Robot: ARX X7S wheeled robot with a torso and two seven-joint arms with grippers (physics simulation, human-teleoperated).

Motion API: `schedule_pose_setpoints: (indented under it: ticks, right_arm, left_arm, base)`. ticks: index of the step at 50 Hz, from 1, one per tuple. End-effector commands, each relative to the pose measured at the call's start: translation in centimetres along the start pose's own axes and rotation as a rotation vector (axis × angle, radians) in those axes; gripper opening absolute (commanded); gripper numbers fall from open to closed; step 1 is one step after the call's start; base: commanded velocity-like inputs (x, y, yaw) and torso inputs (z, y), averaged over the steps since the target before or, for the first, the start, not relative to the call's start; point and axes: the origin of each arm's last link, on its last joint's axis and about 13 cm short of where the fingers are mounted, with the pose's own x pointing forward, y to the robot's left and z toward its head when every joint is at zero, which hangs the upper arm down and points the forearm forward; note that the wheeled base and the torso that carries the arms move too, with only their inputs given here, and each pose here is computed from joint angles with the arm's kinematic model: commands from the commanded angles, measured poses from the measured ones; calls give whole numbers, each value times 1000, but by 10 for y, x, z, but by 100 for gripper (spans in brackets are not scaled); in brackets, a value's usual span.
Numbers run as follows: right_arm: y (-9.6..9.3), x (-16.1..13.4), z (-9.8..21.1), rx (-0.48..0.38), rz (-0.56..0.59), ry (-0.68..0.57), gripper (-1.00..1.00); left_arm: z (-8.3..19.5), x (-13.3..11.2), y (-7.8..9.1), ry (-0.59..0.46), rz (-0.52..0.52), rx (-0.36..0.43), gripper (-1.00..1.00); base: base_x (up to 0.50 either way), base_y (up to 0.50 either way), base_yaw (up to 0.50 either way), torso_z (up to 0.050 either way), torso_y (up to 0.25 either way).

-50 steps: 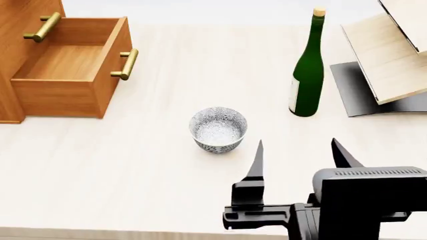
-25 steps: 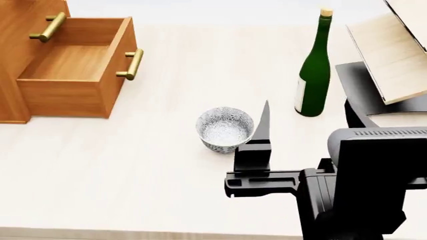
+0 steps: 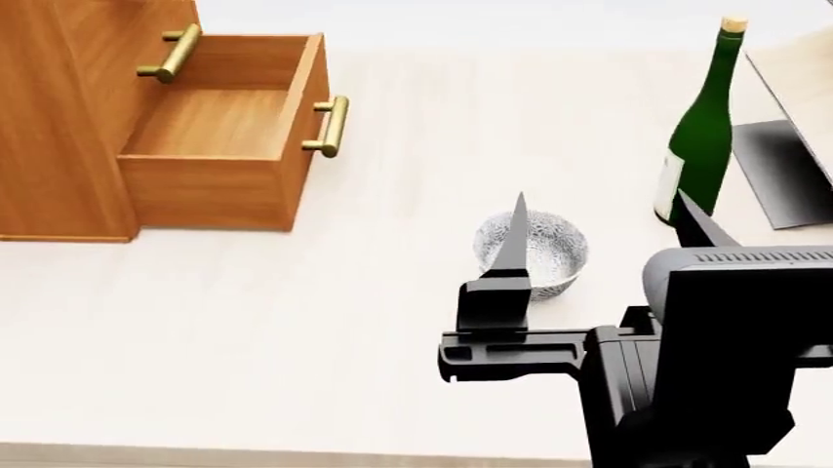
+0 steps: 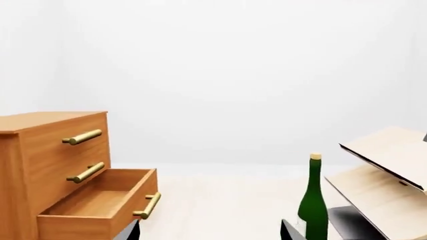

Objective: Put the bowl in the bottom drawer of the cabinet and close it.

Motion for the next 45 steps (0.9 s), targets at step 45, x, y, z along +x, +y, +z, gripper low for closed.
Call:
schedule_pose_setpoints:
  ticks: [45]
  right_arm:
    - [1, -1, -6, 25, 3, 19, 100]
  left_arm:
    - [0, 0, 0, 1, 2, 0, 100]
  base:
    - [0, 464, 0, 0, 0]
